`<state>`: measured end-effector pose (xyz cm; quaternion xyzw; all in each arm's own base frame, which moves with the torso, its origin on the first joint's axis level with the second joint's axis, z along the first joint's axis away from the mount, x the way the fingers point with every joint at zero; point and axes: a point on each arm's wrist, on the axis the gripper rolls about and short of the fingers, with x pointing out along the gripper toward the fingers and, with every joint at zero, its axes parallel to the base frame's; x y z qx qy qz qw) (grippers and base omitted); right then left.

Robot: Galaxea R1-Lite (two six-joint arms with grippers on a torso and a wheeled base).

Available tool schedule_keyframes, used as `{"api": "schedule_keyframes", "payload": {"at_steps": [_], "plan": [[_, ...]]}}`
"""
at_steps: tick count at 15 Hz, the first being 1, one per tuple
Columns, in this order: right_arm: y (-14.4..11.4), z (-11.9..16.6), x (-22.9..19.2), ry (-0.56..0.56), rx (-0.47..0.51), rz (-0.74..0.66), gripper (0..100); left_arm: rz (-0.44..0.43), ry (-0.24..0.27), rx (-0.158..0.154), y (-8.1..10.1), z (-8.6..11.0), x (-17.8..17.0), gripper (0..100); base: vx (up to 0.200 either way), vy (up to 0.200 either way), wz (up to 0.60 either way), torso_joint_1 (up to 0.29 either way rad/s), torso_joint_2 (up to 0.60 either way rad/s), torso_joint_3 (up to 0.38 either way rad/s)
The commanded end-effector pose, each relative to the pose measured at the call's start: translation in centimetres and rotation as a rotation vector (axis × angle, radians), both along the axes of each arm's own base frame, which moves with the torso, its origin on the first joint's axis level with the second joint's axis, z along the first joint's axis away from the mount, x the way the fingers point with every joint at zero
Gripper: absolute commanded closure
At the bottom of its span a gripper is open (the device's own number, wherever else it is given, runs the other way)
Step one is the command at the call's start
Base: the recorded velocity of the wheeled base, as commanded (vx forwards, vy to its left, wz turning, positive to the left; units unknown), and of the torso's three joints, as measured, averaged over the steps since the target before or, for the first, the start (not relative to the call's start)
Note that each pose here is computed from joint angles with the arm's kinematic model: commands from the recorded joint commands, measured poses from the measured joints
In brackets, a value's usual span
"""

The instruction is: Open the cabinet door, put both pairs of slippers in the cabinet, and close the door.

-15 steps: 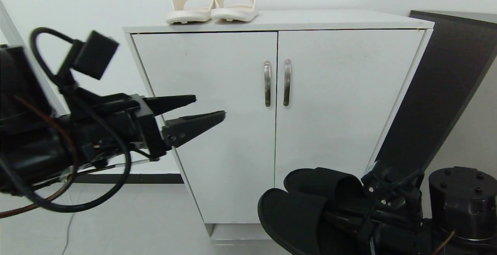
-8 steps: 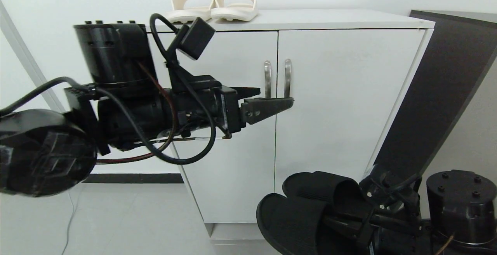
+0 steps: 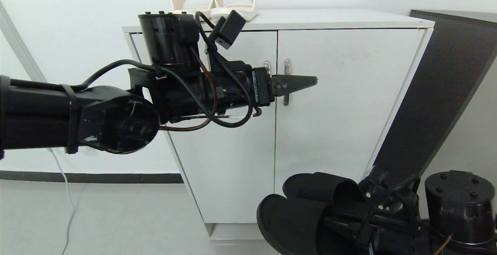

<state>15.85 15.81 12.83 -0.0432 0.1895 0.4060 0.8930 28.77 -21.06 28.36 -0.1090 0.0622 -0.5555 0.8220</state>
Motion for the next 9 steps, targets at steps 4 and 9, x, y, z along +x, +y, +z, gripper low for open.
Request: {"api": "schedule_keyframes", "payload": {"at_steps": [4,9], "plan": [[0.0,-0.4,0.0,0.01,-0.01,0.001,100,0.065,0.02,0.011,-0.9,-0.2,0.9,0,0.0,0.0,0.0,0.0,0.0,0.0],[0.0,-0.5,0.0,0.014,-0.013,0.002,100,0.186,0.021,0.017,-2.2,-0.8,1.7,0,0.0,0.0,0.0,0.0,0.0,0.0]]}}
